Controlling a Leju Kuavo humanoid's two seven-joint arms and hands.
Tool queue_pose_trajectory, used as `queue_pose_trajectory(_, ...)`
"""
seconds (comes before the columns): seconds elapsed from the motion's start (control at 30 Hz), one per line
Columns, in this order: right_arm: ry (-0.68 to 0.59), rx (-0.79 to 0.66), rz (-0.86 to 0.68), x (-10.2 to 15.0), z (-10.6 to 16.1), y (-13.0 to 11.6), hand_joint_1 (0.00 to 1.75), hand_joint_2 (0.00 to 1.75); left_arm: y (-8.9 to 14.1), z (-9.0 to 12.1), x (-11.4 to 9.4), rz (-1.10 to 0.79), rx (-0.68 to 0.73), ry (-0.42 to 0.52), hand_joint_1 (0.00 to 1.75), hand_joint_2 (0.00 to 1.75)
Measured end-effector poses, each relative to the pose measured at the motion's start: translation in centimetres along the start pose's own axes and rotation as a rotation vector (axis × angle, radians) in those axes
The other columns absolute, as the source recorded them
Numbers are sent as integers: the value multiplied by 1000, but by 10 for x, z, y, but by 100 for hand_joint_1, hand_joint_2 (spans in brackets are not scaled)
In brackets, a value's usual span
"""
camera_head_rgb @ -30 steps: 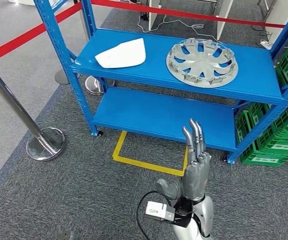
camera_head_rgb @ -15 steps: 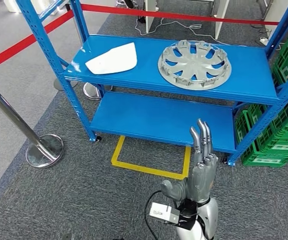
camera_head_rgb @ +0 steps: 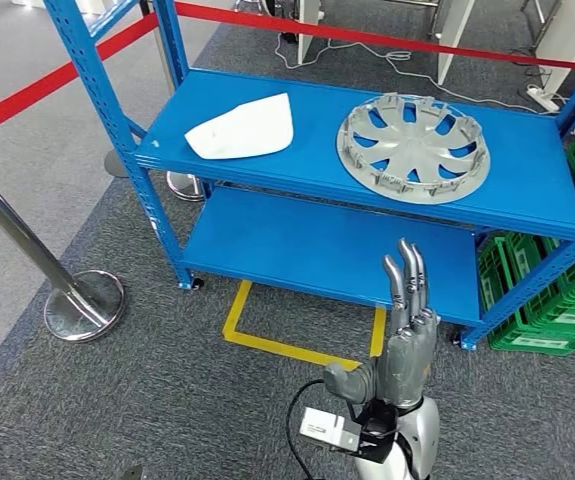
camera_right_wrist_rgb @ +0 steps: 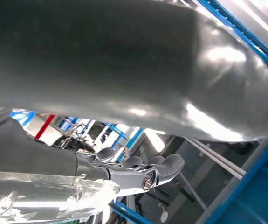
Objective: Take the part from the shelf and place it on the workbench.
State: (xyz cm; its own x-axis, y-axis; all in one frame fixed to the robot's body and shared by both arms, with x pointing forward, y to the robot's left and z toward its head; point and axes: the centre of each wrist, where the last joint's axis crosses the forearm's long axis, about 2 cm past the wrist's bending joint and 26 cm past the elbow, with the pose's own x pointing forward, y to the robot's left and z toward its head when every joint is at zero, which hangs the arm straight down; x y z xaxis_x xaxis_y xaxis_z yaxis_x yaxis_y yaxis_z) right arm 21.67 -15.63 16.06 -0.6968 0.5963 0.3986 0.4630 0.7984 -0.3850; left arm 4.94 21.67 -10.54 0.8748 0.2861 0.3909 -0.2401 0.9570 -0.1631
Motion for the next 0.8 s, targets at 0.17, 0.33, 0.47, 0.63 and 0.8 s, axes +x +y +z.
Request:
queue_pose_trajectory(0.17, 2, -4, 4, 1, 1, -2, 0, 0, -1, -1, 4, -5, 2, -7, 0, 0)
queue_pose_trajectory(0.33, 0, -12, 6, 2, 0, -4, 0, 0, -1, -2, 6, -7, -13, -21, 0, 0)
queue_pose_trajectory(0.47, -1, -11, 7, 2, 0, -4, 0, 0, 0, -1, 3, -11, -7, -17, 0, 0)
queue_pose_trajectory(0.63, -2, -11, 10, 2, 0, -4, 0, 0, 0, -1, 3, -21, 9, -18, 0, 0)
queue_pose_trajectory(0.8, -3, -15, 15, 2, -1, -6, 0, 0, -1, -1, 4, -21, 8, -19, 0, 0)
